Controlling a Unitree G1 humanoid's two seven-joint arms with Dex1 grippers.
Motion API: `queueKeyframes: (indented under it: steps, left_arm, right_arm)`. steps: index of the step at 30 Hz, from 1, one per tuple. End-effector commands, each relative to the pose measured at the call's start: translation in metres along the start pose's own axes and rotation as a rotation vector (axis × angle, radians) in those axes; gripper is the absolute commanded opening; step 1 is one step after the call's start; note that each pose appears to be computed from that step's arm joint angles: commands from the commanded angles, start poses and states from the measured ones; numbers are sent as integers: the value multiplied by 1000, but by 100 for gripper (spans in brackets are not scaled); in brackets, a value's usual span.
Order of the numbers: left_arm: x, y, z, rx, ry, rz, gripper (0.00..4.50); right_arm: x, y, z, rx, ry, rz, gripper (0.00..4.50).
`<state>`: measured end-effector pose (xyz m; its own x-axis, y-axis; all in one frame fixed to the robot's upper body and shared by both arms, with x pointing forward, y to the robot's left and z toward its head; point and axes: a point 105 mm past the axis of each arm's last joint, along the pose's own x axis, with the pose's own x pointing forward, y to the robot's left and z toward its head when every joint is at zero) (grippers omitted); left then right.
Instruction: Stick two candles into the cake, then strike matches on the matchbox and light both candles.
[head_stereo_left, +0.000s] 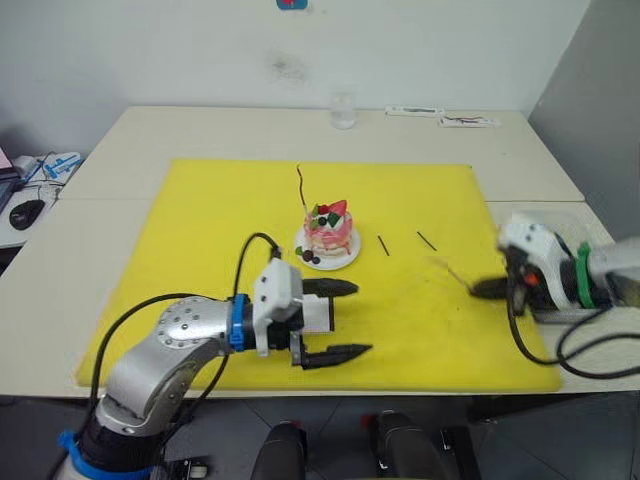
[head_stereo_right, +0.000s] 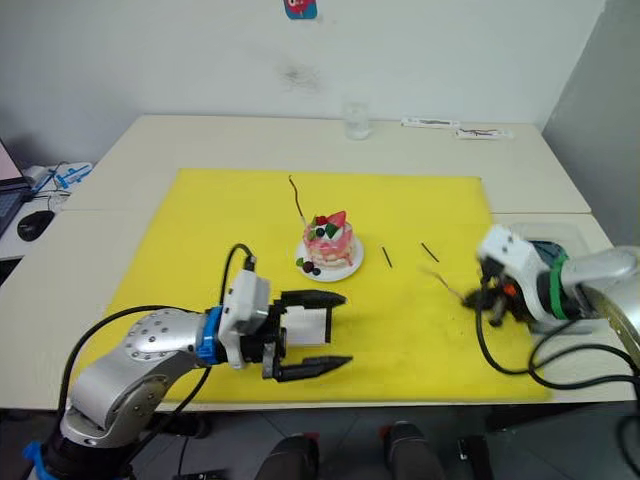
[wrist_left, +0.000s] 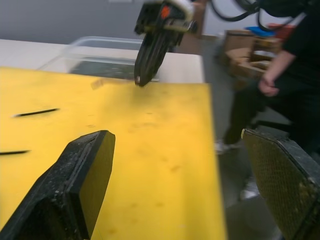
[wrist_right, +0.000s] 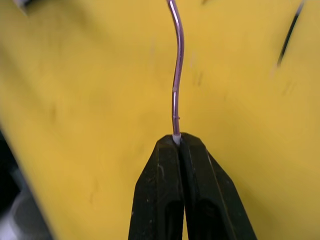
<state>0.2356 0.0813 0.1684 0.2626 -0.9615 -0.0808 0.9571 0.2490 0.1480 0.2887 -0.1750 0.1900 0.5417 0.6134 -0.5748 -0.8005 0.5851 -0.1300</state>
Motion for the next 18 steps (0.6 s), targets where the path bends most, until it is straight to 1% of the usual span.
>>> queueKeyframes:
  steps: [1, 2, 3, 5, 7, 9, 11, 13, 16, 18]
  left_arm:
    - [-20, 36, 18, 111, -79, 262, 450]
    - [-26, 45, 21, 116, -96, 322, 450]
    - [-33, 49, 22, 121, -90, 347, 450]
    - [-42, 53, 21, 124, -63, 360, 450]
    - [-46, 54, 22, 116, -58, 362, 450]
    - [-47, 55, 25, 99, -62, 364, 450]
    - [-47, 56, 26, 96, -57, 359, 450]
    - [-46, 55, 29, 95, -54, 350, 450]
    - [-43, 53, 32, 93, -53, 335, 450]
    - [-42, 54, 33, 94, -51, 332, 450]
  right_arm:
    - [8, -9, 52, -31, -335, -151, 3]
    - [14, -6, 66, -43, -447, -159, 3]
    - [22, 1, 79, -41, -564, -144, 3]
    - [40, 15, 96, -30, -756, -129, 3]
    - [52, 20, 103, -10, -848, -134, 3]
    - [64, 22, 108, 52, -945, -129, 3]
    - [74, 24, 111, 49, -1000, -132, 3]
    - [85, 26, 111, 47, -1024, -135, 3]
    - [100, 28, 106, 54, -1042, -140, 3]
    - [106, 29, 105, 44, -1048, -144, 3]
